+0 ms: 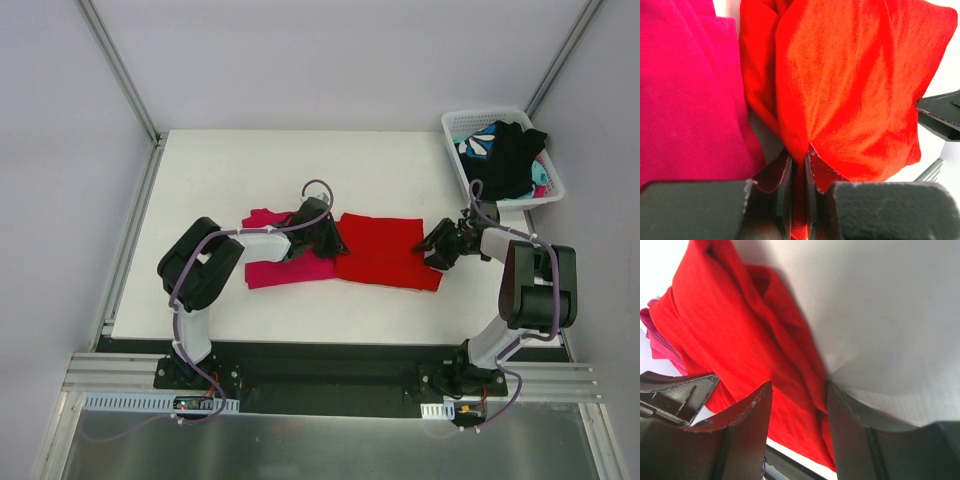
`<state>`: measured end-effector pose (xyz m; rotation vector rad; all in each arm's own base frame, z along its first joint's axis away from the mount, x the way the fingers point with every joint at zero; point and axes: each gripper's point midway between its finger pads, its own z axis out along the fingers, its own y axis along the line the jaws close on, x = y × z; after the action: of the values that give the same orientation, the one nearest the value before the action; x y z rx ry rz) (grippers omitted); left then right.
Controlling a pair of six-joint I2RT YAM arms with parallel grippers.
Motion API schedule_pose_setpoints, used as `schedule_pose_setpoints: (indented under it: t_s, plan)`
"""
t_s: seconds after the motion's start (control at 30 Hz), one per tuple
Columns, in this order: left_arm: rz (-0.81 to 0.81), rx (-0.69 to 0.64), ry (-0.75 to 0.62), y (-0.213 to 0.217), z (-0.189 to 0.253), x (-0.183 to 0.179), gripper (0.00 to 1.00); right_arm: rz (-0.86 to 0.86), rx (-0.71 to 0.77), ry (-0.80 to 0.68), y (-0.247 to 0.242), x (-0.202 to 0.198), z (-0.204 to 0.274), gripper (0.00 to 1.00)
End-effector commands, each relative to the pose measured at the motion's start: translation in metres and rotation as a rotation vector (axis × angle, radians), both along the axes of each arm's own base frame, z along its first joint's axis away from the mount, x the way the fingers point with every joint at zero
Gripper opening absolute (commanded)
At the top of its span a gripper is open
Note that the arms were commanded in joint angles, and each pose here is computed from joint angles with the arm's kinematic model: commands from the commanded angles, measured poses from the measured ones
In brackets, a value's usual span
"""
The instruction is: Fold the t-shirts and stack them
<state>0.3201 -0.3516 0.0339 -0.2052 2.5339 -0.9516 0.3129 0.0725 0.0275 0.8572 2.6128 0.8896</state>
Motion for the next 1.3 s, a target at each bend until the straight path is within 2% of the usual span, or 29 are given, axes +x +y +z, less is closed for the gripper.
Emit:
schedule_pose_setpoints:
  t_s: [0.0,0.27,0.37,0.43,0.5,0.63,0.8,0.83,0.97,1.27]
  plan:
    - [-0.001,-0.027,-0.027,-0.006,0.014,0.011,0.06,0.034,-0.006,-0.019,0.020,0.014,0.003,0.50]
    - [0.004,-0.028,-0.016,-0.006,0.009,0.010,0.06,0.049,0.028,-0.008,0.040,0.004,0.000,0.49]
    - [0.007,-0.036,-0.009,-0.008,0.006,0.011,0.06,0.041,0.023,-0.010,0.040,0.003,0.000,0.40]
    - [0.009,-0.036,0.000,-0.008,0.002,0.010,0.06,0.059,0.025,-0.004,0.046,0.000,-0.002,0.27]
    - [0.014,-0.045,0.002,-0.009,0.001,0.010,0.06,0.057,0.039,-0.003,0.049,0.001,-0.002,0.24]
    - [0.015,-0.059,0.009,-0.014,-0.001,0.012,0.06,0.079,0.047,0.001,0.060,0.002,-0.003,0.23]
    - [0.015,-0.049,-0.026,-0.012,0.012,0.015,0.00,0.101,0.019,-0.014,0.062,0.003,0.006,0.03]
    - [0.012,-0.004,-0.036,-0.005,0.012,0.014,0.00,0.103,-0.011,-0.016,0.057,0.004,0.011,0.01]
    - [0.011,0.051,-0.109,0.006,0.041,0.021,0.00,0.123,-0.055,-0.075,0.056,0.015,0.039,0.01]
    - [0.033,0.047,-0.214,0.015,0.101,0.026,0.00,0.150,-0.113,-0.159,0.059,0.027,0.092,0.01]
